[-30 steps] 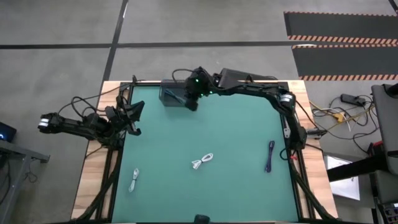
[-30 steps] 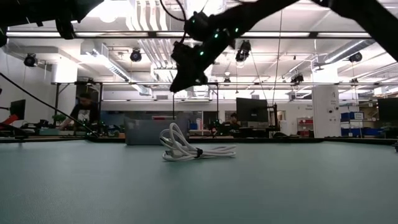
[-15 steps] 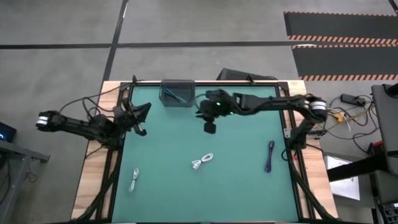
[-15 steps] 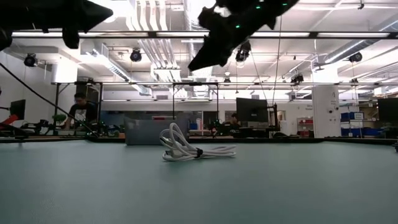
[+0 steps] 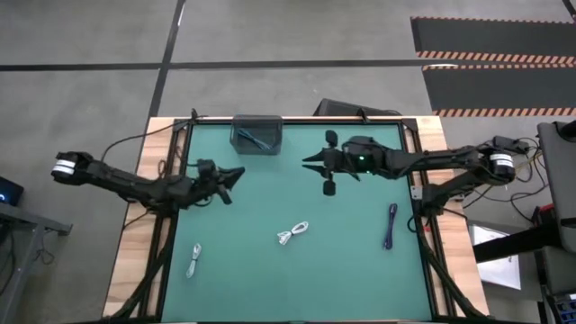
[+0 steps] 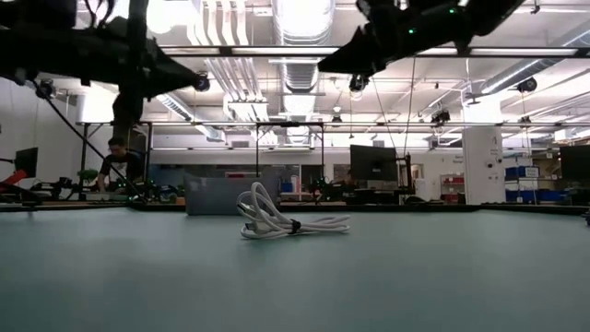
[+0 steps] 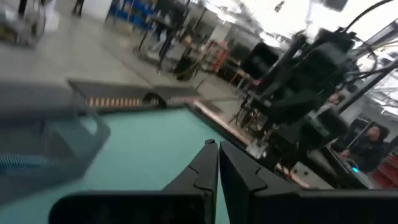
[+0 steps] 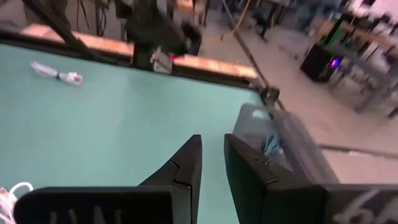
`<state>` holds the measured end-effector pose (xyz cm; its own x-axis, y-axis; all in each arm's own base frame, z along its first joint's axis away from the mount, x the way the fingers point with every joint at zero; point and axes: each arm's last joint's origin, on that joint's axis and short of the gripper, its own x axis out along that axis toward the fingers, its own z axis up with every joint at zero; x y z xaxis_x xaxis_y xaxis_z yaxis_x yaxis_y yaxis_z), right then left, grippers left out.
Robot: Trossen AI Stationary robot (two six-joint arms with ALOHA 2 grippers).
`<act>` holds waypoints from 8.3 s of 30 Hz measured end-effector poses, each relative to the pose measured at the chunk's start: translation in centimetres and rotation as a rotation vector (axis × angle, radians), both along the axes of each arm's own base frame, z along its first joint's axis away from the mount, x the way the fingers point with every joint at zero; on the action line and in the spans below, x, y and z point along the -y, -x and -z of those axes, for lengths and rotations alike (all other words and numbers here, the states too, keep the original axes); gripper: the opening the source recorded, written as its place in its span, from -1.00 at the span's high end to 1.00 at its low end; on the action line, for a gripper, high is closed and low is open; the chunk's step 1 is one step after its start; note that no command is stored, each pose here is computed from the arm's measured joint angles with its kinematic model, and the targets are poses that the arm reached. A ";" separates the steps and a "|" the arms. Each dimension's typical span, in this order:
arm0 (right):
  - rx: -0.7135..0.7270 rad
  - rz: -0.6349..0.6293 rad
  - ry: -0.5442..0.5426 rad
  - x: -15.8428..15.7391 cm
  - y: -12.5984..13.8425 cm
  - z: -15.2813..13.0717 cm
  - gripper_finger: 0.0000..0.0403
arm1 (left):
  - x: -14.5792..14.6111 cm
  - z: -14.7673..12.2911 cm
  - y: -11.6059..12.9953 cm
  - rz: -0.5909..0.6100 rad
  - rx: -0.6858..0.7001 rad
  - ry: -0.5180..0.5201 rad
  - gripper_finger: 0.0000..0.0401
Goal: Pick and place USB-C Cables
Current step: Put the white charger cable into the bin
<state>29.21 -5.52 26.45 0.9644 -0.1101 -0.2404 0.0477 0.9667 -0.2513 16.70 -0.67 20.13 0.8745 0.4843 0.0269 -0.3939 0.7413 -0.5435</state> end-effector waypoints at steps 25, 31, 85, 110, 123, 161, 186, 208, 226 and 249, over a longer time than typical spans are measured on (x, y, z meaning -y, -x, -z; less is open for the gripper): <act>0.117 -0.017 0.101 -0.9 4.7 -0.5 0.71 | 2.7 -2.5 -11.6 0.330 -0.644 0.175 1.00; 0.145 -0.028 0.113 -1.2 5.7 -0.7 0.71 | 3.8 -2.1 -13.6 0.426 -0.734 0.119 1.00; 0.479 -0.128 0.186 -2.8 12.6 1.1 0.71 | 8.6 5.3 -20.9 0.554 -1.038 -0.138 0.14; 0.478 -0.127 0.185 -2.8 12.6 1.1 0.71 | 9.0 7.2 -20.9 0.541 -1.089 -0.121 0.76; 0.476 -0.128 0.183 -2.8 12.6 1.1 0.71 | 8.9 6.1 -20.4 0.609 -1.120 -0.110 0.79; 0.446 -0.120 0.202 -2.7 12.2 1.5 0.71 | -5.1 -7.0 -13.3 0.691 -1.385 -0.464 0.79; 0.462 -0.130 0.116 -2.5 10.9 1.8 0.71 | -17.5 -7.5 -10.7 0.502 -1.434 -0.744 0.79; 0.429 -0.131 0.119 -1.1 4.0 -0.9 0.71 | -21.4 -7.7 -9.1 0.457 -1.327 -0.791 0.79; 0.419 -0.131 0.113 -1.0 3.3 -1.0 0.71 | -22.8 -3.6 -7.1 0.407 -1.234 -0.666 0.79; 0.418 -0.131 0.114 -1.0 3.3 -1.0 0.71 | -21.6 1.0 -5.8 0.423 -1.249 -0.635 0.79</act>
